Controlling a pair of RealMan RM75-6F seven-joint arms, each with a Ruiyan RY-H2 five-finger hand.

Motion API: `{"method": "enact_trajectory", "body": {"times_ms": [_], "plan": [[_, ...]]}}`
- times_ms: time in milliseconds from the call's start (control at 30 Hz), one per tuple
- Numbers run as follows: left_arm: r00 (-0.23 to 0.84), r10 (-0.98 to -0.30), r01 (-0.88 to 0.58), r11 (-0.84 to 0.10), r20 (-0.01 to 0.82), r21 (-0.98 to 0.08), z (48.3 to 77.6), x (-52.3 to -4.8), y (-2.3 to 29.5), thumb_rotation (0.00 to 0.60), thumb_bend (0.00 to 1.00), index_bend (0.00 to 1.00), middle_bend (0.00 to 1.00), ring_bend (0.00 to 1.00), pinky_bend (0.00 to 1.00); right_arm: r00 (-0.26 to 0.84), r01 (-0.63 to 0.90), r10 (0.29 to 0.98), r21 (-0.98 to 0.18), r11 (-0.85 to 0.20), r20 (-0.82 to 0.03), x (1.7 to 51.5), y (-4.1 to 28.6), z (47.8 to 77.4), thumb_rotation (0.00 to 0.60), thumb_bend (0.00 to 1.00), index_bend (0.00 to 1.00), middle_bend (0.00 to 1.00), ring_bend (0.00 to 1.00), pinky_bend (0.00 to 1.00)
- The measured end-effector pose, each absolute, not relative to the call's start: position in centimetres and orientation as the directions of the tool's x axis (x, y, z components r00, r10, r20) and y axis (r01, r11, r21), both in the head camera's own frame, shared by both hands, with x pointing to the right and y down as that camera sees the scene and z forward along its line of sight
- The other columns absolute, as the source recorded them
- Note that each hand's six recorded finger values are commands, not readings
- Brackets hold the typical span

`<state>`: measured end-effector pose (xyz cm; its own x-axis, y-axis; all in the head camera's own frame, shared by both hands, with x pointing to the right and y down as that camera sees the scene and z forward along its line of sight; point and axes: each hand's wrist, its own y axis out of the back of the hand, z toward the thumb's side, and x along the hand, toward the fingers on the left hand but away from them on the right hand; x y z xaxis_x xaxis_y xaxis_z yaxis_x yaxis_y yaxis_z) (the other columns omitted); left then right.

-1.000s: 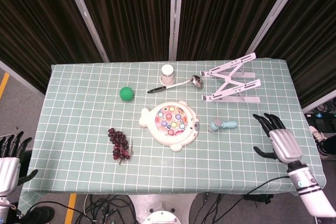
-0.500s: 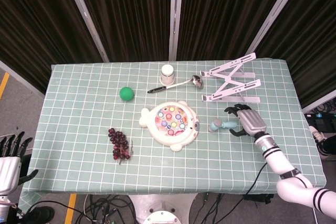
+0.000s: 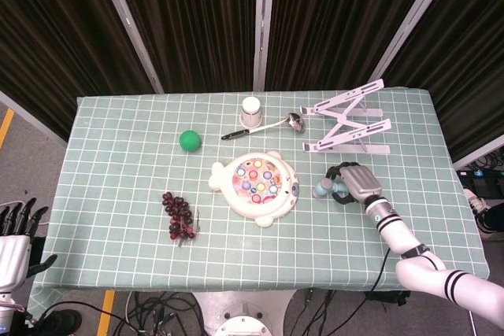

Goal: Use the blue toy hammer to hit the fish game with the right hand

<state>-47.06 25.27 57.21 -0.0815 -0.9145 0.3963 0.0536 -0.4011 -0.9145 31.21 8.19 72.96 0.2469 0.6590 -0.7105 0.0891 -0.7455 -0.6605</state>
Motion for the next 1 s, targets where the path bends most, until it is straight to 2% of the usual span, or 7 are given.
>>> {"method": "enact_trajectory", "body": {"times_ms": [633,1000], "plan": [[-0.089,-0.915,0.046,-0.399,0.394,-0.916,57.33,-47.54,25.56,0.6,0.0,0.16,0.05,0.0,0.0,0.246,0.089,0.667,-0.669,-0.738,-0.703,30.73,8.31,73.62,0.6,0.31,0.45,0.45,0.31,0.35],[-0.09,-0.916,0.046,-0.397,0.392,-0.917,57.34,-47.63,25.58,0.6,0.0,0.16,0.05,0.0,0.0,0.249,0.091,0.664,-0.666,-0.74,-0.705,30.64,8.53,73.99,0.6,0.32,0.48,0.48,0.35,0.38]]}}
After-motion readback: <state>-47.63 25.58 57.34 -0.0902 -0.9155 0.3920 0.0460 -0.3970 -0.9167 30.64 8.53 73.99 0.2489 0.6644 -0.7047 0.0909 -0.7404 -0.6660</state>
